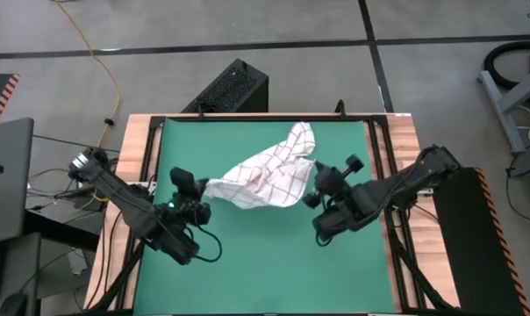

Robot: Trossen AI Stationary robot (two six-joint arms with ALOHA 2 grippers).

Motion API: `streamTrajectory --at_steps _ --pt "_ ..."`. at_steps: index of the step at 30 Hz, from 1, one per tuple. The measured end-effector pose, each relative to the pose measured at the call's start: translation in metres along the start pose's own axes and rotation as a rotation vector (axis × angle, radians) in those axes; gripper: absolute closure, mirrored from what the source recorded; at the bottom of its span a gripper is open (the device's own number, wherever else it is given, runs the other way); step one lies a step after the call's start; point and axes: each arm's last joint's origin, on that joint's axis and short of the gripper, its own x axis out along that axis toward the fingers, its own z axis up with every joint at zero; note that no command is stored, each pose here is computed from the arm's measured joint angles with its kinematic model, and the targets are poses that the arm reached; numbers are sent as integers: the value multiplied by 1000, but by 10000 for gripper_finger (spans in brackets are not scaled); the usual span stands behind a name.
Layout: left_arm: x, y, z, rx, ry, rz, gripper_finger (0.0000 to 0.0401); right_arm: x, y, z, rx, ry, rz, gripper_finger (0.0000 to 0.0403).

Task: Roll towel into tight, uniform cylinder
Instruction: Fold the white towel

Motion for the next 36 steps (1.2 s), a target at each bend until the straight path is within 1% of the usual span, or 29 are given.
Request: streamTrajectory --at_steps 2,4,5,6,8,13,16,18,19,21,22,24,25,27,29,30,31,32,33,34,36 --pt "-6 19 1 -62 -66 118 399 -2 -9 7 -8 -73 -37 401" --pt "-12 35 1 -105 -126 269 399 -4 -18 17 -24 -169 -97 401" --pt "-14 44 1 -128 -138 309 399 -5 -25 23 -34 -216 -135 401" --pt "-14 55 -2 -120 -127 316 399 -5 -33 30 -47 -237 -165 401" --pt "-10 80 -8 -109 -74 343 399 -1 -52 46 -82 -215 -213 401" --pt "3 140 -38 -208 82 420 399 20 -101 77 -124 -122 -368 401" --pt "7 173 -59 -200 206 468 399 33 -135 94 -116 -51 -475 401" --pt "7 191 -69 -208 275 481 399 39 -157 103 -92 -7 -531 401" --pt "7 200 -71 -199 303 482 400 42 -166 107 -89 15 -554 401" --pt "4 219 -76 -135 372 497 400 47 -185 116 -81 48 -640 401" --pt "-1 228 -81 -107 374 463 401 47 -195 122 -54 55 -675 401" --pt "-10 249 -83 -131 314 422 401 42 -215 131 -5 66 -720 401" --pt "-13 257 -83 -134 258 396 401 40 -220 134 -13 73 -731 401" --pt "-20 275 -77 -190 142 411 401 33 -229 144 2 68 -726 402" --pt "-24 287 -71 -289 58 457 401 25 -235 151 18 49 -686 402" --pt "-24 290 -68 -340 -11 456 401 21 -235 153 20 32 -654 402" --pt "-25 291 -67 -380 -90 432 401 16 -232 155 26 6 -607 402" --pt "-28 290 -68 -414 -193 380 401 13 -228 156 23 -18 -555 402" --pt "-32 288 -71 -439 -306 303 401 9 -223 156 22 -36 -518 402" --pt "-34 284 -72 -446 -415 205 401 7 -217 156 30 -56 -478 402" --pt "-33 277 -69 -464 -560 34 401 4 -201 157 32 -87 -396 402"
